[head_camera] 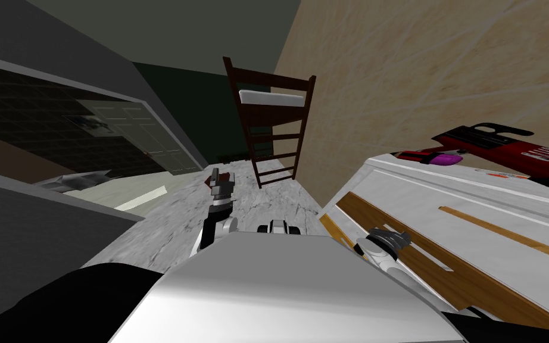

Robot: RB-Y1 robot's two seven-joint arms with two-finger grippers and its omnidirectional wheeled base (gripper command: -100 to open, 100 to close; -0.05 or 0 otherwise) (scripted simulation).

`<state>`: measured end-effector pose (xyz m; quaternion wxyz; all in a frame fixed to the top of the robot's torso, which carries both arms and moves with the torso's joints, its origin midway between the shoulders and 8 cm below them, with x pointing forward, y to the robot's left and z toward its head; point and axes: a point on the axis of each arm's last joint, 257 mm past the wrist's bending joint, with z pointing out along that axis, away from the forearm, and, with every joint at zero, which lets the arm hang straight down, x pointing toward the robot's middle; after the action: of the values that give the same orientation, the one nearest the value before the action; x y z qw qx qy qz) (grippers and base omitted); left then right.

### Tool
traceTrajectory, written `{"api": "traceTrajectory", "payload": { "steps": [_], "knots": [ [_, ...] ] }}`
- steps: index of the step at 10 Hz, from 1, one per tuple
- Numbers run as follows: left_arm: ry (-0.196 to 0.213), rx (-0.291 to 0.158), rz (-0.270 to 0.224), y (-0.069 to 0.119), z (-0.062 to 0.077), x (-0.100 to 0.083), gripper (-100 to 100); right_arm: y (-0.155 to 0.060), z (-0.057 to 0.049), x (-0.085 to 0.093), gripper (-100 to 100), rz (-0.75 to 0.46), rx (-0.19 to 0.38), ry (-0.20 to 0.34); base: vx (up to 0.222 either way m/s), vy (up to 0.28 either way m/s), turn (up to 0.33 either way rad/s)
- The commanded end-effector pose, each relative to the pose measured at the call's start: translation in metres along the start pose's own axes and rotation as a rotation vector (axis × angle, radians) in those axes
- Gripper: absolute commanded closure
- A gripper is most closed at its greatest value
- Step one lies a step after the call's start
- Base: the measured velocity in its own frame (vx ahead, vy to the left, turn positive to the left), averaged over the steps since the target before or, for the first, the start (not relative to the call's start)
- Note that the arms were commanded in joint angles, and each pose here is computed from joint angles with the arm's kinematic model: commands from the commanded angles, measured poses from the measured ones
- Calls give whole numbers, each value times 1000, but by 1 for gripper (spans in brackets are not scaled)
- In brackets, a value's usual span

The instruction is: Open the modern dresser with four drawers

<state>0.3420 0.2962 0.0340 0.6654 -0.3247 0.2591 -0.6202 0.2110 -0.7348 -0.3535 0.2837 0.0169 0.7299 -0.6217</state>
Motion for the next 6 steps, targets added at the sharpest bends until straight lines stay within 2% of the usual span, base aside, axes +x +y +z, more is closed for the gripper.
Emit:
{"api": "traceTrajectory", "payload": {
  "steps": [1,3,6],
  "knots": [
    [0,0,0,0,0,0,0,-3,3,0,100,3,20,25,-91,13,225],
    [0,0,0,0,0,0,0,-7,7,0,100,8,57,76,-218,1,348],
    [0,0,0,0,0,0,0,-10,10,2,100,15,101,160,-277,42,308]
  ]
}}
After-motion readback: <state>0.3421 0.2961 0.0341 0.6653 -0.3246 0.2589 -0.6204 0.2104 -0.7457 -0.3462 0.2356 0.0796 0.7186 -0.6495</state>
